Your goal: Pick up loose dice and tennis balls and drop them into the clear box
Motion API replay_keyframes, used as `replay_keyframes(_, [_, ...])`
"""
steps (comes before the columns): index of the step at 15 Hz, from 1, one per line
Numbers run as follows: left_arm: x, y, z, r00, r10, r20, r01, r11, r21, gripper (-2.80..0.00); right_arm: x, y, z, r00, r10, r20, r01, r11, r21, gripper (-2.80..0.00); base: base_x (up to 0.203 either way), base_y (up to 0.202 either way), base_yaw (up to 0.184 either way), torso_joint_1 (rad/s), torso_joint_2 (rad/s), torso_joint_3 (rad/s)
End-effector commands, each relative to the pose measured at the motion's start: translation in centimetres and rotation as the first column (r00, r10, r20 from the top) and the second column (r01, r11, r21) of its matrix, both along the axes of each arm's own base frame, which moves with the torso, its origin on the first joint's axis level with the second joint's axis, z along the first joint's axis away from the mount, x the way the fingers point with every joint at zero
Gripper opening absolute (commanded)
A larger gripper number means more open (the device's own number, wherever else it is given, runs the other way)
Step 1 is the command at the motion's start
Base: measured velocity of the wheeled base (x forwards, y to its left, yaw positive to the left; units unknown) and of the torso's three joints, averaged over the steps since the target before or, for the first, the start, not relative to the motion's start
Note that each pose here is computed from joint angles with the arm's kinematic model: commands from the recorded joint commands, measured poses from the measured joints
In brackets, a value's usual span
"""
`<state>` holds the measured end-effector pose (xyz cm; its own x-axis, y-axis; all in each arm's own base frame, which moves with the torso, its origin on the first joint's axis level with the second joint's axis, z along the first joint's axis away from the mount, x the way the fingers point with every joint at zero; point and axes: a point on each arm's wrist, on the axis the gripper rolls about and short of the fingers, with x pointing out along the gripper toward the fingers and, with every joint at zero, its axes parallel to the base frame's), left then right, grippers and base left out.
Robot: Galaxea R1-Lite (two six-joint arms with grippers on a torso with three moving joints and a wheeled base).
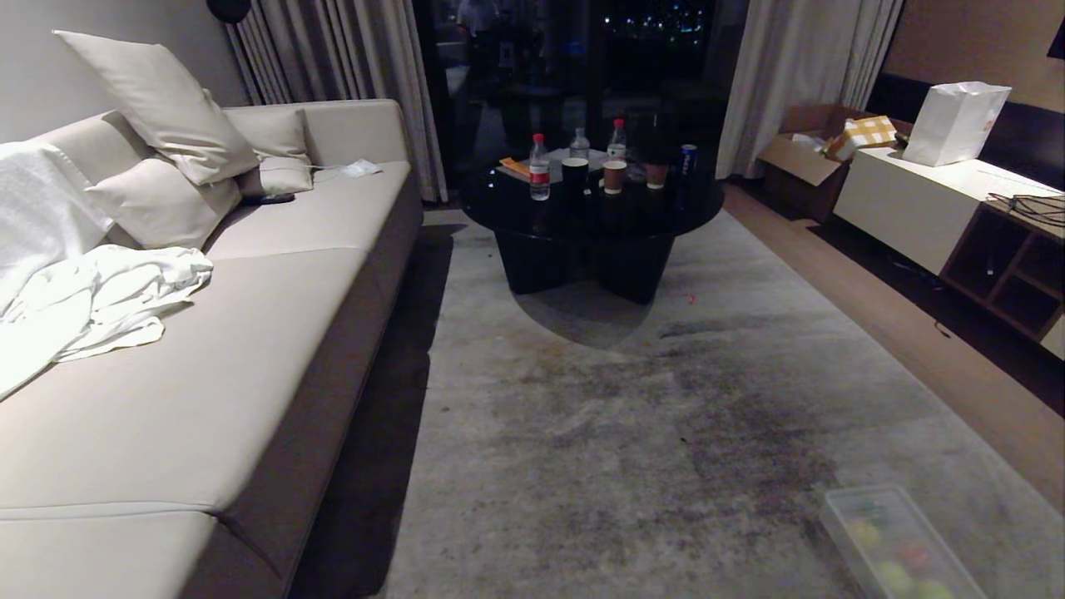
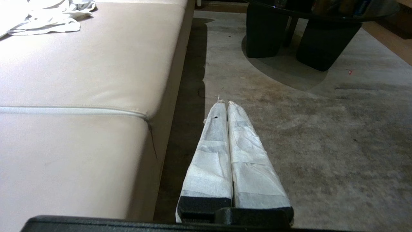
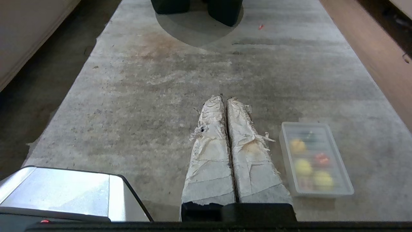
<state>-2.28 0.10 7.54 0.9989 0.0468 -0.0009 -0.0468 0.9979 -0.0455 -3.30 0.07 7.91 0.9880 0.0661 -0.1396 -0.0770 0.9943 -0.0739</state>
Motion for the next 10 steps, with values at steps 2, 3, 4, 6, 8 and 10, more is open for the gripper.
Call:
replay_keyframes(2, [0.02, 0.0, -0.05, 1.0, 0.001, -0.004, -0.001, 1.0, 0.0, -2.8, 0.0, 0.0, 0.01, 1.0, 0.001, -0.002, -0.001, 1.0, -0.001, -2.8, 0.0, 0.0, 0.0, 0.0, 0.0, 0.0])
replay_keyframes(3, [0.02, 0.0, -0.05, 1.0, 0.001, -0.004, -0.001, 1.0, 0.0, -2.8, 0.0, 0.0, 0.02, 1.0, 0.001, -0.001, -0.001, 1.0, -0.001, -2.8, 0.0, 0.0, 0.0, 0.0, 0.0, 0.0])
replay_keyframes(4, [0.02, 0.0, -0.05, 1.0, 0.001, -0.004, -0.001, 1.0, 0.001, -2.8, 0.01, 0.0, -0.01, 1.0, 0.001, -0.002, -0.001, 1.0, -0.001, -2.8, 0.0, 0.0, 0.0, 0.0, 0.0, 0.0])
replay_keyframes(6, [0.02, 0.0, -0.05, 1.0, 0.001, -0.004, -0.001, 1.0, 0.001, -2.8, -0.01, -0.01, 0.0, 1.0, 0.001, -0.004, -0.001, 1.0, 0.001, -2.8, 0.0, 0.0, 0.0, 0.0, 0.0, 0.0])
replay_keyframes(8, [0.02, 0.0, -0.04, 1.0, 0.001, -0.003, -0.001, 1.0, 0.0, -2.8, 0.01, 0.0, -0.04, 1.0, -0.001, -0.005, 0.001, 1.0, 0.002, -2.8, 0.0, 0.0, 0.0, 0.0, 0.0, 0.0])
replay_keyframes(10, [0.02, 0.0, -0.03, 1.0, 0.001, -0.002, -0.001, 1.0, -0.002, -2.8, 0.01, 0.0, -0.04, 1.0, -0.001, -0.006, 0.001, 1.0, 0.002, -2.8, 0.0, 0.0, 0.0, 0.0, 0.0, 0.0])
